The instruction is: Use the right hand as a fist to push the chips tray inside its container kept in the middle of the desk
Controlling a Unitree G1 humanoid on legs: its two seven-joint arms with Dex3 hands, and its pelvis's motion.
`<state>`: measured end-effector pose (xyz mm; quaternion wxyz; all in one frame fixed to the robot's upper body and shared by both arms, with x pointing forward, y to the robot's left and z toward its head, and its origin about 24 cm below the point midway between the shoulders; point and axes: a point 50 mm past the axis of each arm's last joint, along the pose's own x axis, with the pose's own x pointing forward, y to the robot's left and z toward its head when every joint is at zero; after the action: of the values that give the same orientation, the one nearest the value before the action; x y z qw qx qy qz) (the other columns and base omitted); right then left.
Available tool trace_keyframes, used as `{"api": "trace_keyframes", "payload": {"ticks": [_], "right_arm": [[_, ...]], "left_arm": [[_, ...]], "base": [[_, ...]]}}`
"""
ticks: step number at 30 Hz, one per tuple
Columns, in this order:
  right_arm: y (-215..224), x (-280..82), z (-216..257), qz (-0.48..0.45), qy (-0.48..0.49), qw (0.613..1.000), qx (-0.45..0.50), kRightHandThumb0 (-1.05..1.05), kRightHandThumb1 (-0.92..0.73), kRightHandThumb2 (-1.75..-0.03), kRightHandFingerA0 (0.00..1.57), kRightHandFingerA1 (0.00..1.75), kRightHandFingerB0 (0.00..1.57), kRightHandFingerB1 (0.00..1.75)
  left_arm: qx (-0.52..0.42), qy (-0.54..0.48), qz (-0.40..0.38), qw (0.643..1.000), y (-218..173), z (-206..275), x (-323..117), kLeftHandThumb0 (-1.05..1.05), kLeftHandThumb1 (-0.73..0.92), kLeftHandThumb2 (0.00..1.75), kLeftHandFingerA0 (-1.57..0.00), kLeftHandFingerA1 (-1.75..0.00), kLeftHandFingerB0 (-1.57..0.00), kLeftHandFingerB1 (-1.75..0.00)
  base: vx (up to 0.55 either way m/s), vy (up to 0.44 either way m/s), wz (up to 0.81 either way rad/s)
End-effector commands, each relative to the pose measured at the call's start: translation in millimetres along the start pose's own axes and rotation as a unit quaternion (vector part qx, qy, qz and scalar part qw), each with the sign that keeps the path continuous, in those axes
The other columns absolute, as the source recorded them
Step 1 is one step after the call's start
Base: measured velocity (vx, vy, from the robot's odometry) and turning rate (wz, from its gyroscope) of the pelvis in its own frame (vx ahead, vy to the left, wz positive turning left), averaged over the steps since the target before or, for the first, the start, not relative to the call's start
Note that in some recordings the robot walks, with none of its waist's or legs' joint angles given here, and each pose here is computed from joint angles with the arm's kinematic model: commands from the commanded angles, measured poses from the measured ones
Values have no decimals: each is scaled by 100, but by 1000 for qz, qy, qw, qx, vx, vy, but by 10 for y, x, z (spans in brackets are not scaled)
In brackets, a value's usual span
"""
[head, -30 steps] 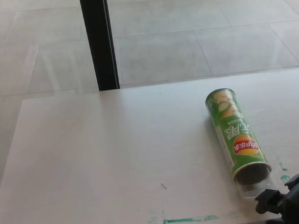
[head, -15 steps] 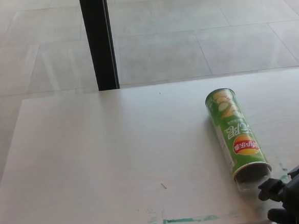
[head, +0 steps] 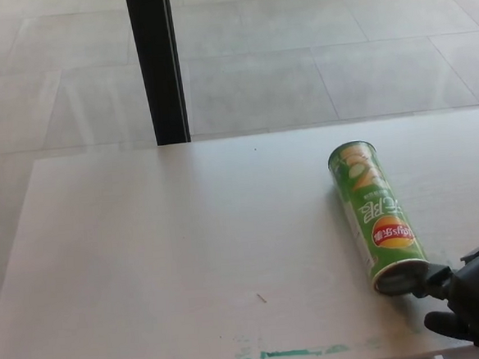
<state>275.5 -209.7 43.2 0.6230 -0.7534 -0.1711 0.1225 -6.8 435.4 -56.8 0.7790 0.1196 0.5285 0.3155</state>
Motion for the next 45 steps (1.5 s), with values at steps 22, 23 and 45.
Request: {"api": "trace_keyframes", "payload": {"ticks": [22, 23, 45], "right_arm": [[-108, -247, 89, 4, -26, 999, 21, -72, -92, -75, 95, 155, 60, 55], [-174, -321, 118, 12, -38, 999, 15, -73, -92, -72, 94, 157, 62, 52], [-1433, -596, -385, -120, -37, 978, 166, -65, -92, -68, 96, 117, 61, 50]], "left_arm": [[0, -9, 6, 1000, 32, 2, -11, -93, 64, 146, -89, -129, 0, -75], [-6, -10, 5, 1000, 33, 2, -11, -89, 63, 144, -86, -127, 0, -75], [3, -7, 7, 1000, 48, 4, -13, -79, 57, 138, -75, -115, 0, -70]], "base": [[0, 0, 0], [0, 0, 0], [0, 0, 0]]}}
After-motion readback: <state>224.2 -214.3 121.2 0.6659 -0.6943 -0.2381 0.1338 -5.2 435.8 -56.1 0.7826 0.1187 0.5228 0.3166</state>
